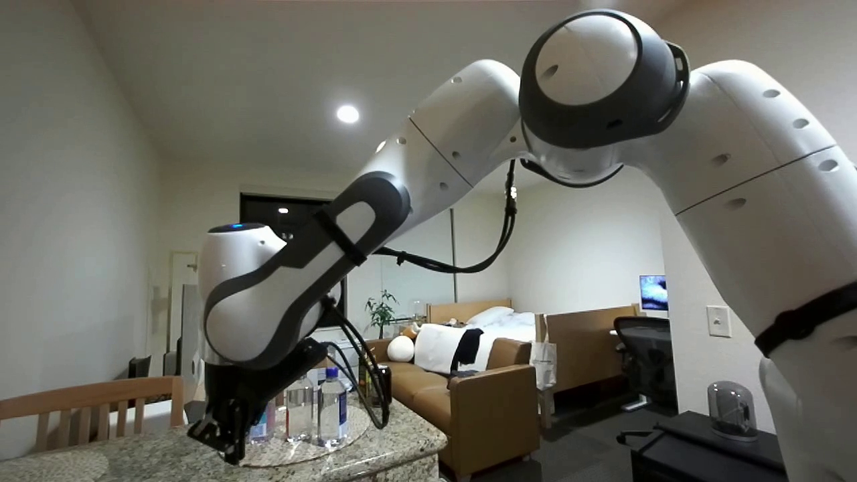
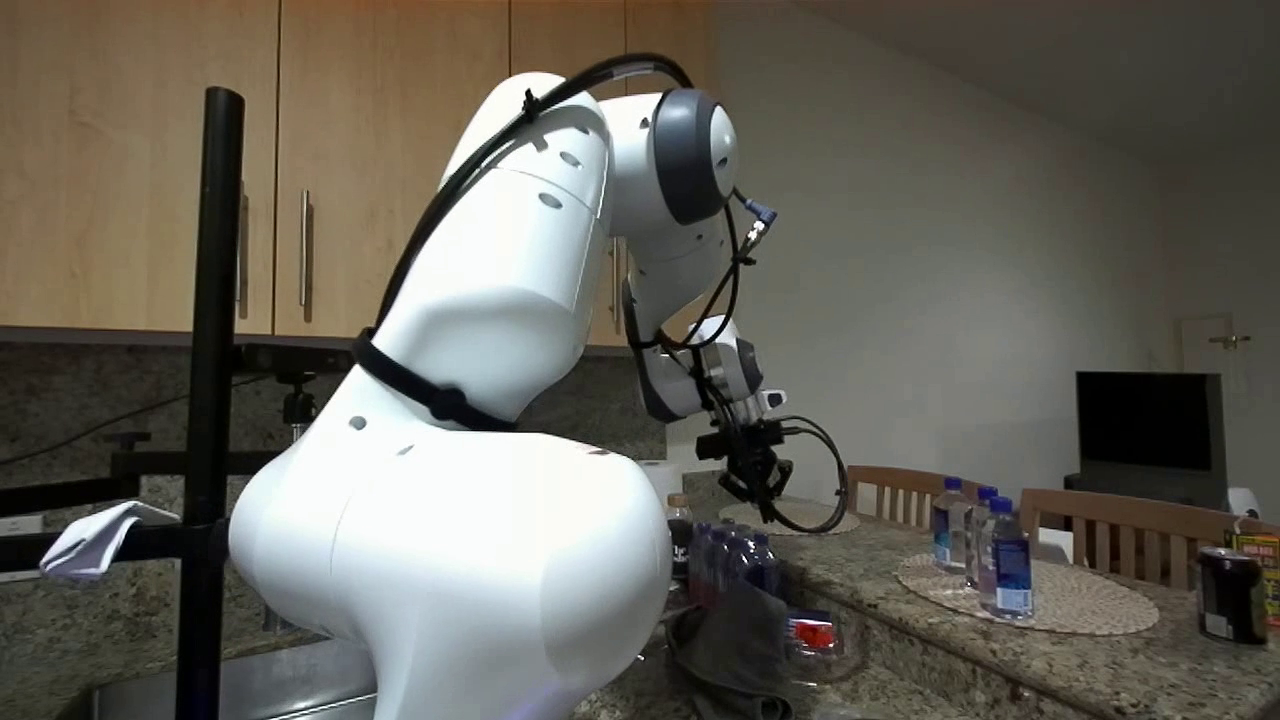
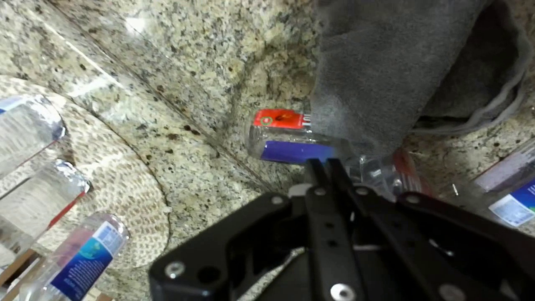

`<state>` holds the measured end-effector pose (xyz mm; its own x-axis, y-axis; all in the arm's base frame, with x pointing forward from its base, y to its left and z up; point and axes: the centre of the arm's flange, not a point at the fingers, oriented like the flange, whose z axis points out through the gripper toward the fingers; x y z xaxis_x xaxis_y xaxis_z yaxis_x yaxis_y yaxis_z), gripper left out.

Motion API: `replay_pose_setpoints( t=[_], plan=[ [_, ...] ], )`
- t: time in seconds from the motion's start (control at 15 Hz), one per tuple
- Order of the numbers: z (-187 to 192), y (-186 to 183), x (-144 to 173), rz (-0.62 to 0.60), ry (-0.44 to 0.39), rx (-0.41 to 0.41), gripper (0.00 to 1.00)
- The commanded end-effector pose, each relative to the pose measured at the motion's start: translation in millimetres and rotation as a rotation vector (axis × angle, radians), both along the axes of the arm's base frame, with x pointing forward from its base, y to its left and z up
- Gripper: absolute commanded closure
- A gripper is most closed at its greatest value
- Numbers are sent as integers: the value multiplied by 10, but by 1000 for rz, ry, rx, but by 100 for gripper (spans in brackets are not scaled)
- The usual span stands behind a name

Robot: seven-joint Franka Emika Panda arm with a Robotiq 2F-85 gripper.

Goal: Unfold the towel on the counter.

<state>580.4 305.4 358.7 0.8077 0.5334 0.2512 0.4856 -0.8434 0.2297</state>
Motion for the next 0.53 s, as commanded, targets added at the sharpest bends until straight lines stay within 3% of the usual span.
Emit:
replay_pose_setpoints(
  t=[0.0, 0.13, 0.27, 0.47],
  plan=[
    [-163, -149, -252, 83, 142, 14, 68],
    [-301, -102, -414, 120, 213, 50, 67],
    [-457, 8, -626, 129, 256, 65, 57],
    [-712, 191, -840, 97, 240, 13, 37]
  ],
)
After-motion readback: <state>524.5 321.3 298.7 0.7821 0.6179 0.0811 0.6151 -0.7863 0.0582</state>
